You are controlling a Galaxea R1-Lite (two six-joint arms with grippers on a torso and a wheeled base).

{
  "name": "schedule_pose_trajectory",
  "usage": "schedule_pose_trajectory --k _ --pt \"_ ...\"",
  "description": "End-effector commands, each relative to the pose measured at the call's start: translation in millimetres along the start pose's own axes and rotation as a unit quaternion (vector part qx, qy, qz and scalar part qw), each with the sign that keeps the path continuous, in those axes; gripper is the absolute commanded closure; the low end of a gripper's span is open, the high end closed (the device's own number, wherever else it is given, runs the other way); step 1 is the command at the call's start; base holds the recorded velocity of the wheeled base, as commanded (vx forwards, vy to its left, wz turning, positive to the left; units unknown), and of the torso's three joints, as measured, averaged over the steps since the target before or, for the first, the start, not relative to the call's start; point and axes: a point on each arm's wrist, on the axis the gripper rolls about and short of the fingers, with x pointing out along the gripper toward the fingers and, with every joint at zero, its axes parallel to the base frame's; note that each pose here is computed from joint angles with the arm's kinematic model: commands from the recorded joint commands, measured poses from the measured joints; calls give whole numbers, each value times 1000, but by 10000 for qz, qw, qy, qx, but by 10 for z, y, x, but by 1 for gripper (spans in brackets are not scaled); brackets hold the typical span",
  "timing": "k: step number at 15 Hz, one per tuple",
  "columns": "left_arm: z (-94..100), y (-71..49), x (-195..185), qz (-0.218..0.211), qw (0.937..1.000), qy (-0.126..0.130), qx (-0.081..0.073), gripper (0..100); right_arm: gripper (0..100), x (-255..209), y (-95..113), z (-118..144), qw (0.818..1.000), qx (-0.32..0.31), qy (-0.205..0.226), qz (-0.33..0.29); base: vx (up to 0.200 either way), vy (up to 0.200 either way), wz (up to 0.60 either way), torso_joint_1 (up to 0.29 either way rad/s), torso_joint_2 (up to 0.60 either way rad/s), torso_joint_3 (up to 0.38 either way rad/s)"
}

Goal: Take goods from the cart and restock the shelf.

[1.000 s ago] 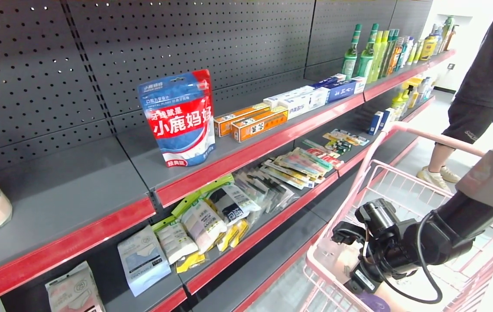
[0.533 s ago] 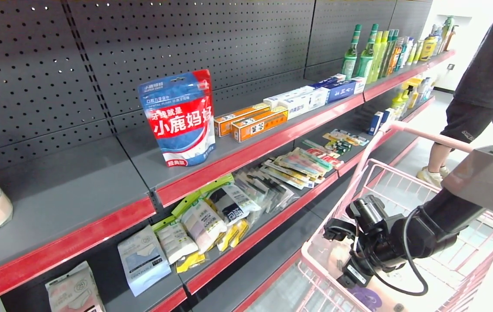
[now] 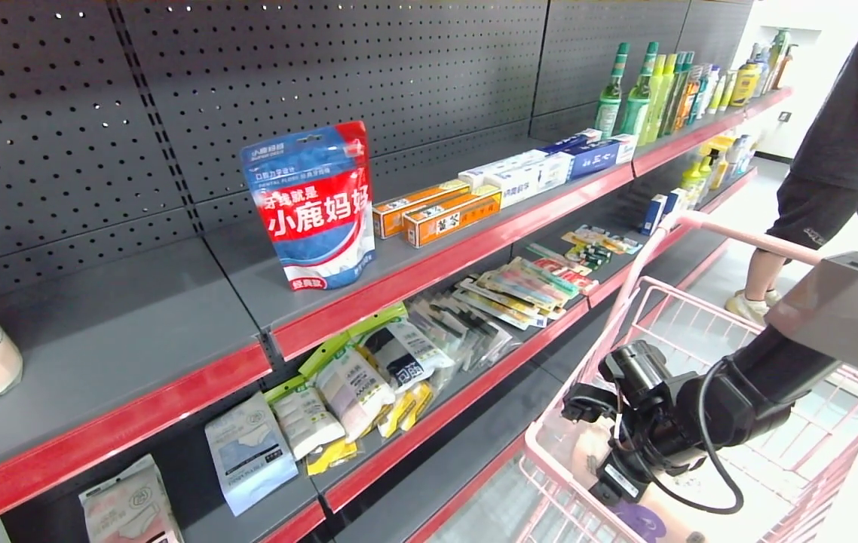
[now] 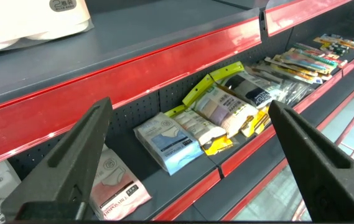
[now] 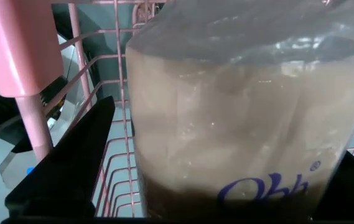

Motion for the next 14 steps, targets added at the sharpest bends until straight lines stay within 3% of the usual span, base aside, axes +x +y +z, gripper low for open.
schedule_pose_trajectory --k 1,6,14 --pt "0 0 0 -2 10000 1 0 0 100 53 17 -32 9999 2 106 61 0 0 0 0 0 0" --pt "0 0 0 6 10000 1 0 0 100 -5 44 -102 9998 39 159 75 0 0 0 0 0 0" --pt "0 0 0 -2 10000 1 -8 0 100 -415 29 -123 9982 424 -245 -338 0 0 0 0 0 0"
